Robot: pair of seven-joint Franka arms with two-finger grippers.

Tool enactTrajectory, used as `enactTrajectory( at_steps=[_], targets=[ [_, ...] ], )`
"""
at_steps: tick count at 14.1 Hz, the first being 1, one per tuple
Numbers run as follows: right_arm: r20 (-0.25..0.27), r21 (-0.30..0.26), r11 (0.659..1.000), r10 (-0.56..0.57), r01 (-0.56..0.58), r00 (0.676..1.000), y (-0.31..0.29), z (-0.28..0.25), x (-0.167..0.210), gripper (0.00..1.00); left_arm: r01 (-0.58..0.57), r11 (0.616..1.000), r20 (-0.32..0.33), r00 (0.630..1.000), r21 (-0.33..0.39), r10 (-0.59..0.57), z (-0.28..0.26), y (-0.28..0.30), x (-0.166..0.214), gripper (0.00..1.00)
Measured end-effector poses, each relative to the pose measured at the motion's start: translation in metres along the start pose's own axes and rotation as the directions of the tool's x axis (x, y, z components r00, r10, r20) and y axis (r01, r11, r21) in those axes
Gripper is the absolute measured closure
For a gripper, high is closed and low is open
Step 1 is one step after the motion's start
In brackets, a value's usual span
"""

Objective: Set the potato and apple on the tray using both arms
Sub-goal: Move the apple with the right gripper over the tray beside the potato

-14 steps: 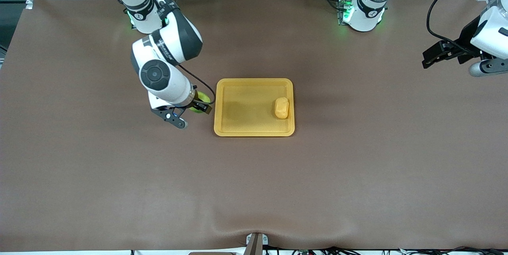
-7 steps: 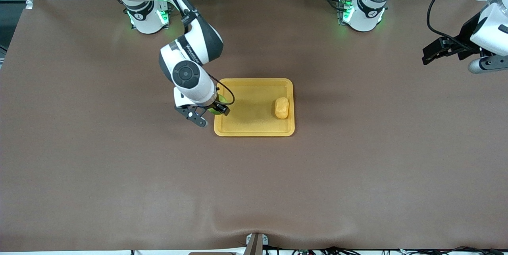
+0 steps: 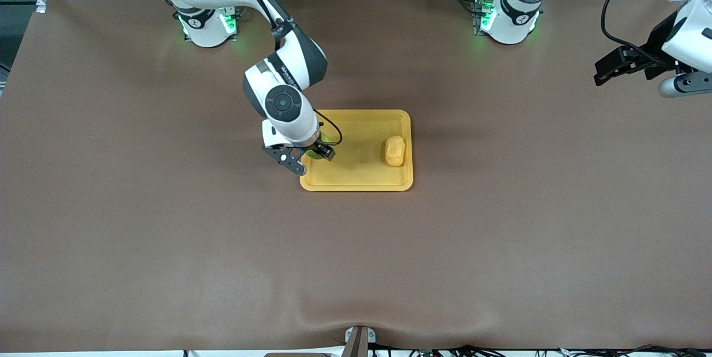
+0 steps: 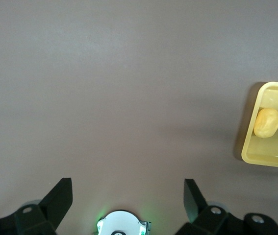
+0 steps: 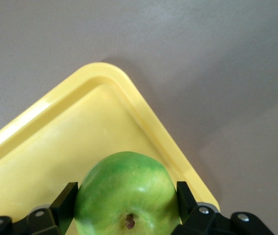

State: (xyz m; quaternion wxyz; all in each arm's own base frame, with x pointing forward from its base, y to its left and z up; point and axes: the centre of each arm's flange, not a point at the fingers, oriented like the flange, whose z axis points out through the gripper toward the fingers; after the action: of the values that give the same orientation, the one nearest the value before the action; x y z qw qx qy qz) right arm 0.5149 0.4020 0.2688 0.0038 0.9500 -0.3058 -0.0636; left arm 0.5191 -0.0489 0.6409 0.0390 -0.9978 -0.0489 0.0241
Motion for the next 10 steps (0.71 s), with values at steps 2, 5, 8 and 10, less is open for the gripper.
enactTrajectory(
  at_steps=[2,5,8,10],
  targets=[
    [0.001,-0.009,1.0,-0.001,0.001,1.0,-0.001,0.008,-0.003,0.14,0.002,1.0,0.0,1.0,0.0,-0.002,0.0,-0.001,0.0,0.0],
    [-0.01,-0.024,1.0,0.01,-0.01,1.0,-0.003,0.02,-0.008,0.14,0.004,1.0,0.0,1.0,0.0,-0.004,0.0,-0.002,0.0,0.0],
    [-0.017,-0.024,1.0,0.018,-0.019,1.0,-0.005,0.034,-0.011,0.14,0.004,1.0,0.0,1.0,0.0,-0.004,0.0,-0.002,0.0,0.0],
    [-0.017,-0.029,0.999,0.019,-0.019,1.0,-0.006,0.042,-0.014,0.14,0.004,1.0,0.0,1.0,0.0,-0.004,0.0,-0.002,0.0,0.0]
  ],
)
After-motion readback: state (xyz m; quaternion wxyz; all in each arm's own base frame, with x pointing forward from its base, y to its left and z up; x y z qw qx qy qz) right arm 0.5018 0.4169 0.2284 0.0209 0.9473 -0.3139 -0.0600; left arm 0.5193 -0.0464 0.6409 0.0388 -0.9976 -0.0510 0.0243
